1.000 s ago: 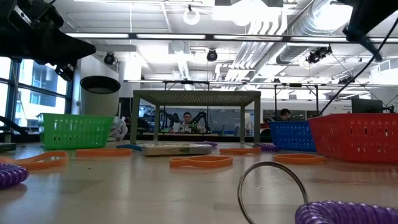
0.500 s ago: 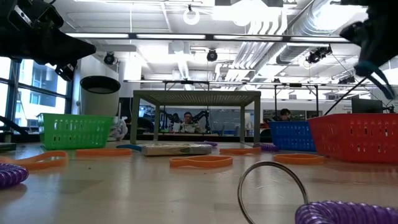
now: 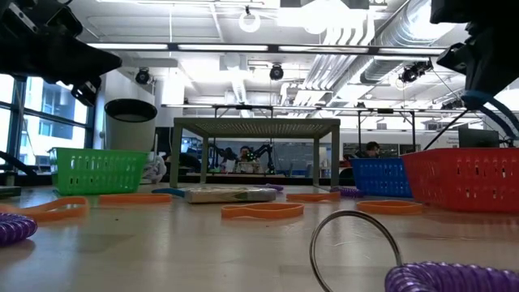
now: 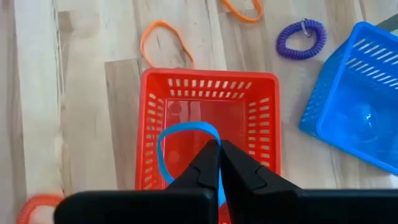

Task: Pick & Place Office Desk Supplies
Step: Put the blue rubberband into the red basket

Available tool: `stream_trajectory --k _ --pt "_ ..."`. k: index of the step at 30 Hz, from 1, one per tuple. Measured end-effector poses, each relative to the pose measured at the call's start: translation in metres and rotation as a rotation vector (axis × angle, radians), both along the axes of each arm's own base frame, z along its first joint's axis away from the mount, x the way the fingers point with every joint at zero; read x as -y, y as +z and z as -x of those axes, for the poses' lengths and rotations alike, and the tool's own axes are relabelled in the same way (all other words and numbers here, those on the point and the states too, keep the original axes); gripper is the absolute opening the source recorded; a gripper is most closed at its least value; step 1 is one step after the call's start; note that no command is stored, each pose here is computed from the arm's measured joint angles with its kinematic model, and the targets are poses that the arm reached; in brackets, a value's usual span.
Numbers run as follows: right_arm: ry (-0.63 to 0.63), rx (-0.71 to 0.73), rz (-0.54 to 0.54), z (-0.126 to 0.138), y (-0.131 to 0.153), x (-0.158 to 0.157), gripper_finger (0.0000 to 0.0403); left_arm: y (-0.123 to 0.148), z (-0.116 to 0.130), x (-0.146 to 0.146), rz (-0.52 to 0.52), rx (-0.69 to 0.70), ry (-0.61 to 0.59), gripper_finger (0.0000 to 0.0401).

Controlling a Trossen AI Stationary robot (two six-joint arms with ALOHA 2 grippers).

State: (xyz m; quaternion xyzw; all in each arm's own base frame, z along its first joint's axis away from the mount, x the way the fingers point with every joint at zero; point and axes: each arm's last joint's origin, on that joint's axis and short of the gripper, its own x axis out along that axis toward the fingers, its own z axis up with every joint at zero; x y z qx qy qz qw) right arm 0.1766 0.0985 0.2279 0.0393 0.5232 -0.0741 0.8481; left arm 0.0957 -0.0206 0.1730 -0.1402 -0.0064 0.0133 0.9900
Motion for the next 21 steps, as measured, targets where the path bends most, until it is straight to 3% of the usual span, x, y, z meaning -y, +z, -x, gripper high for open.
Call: stream_trajectory --k 12,18,21 --pt "-0.176 -0.135 -0.045 -0.016 -0.021 0.009 0.0017 0.000 0.000 0.000 -0.002 0.001 -0.011 0.0000" --pt "-0.263 -0.184 -0.075 -0.022 -0.029 0.013 0.0071 0.000 0.000 0.000 -0.071 0.001 -0.010 0.0000" --pt "-0.248 -0.183 -0.070 -0.022 -0.030 0.012 0.0111 0.000 0.000 0.000 -0.112 0.003 -0.010 0.0000"
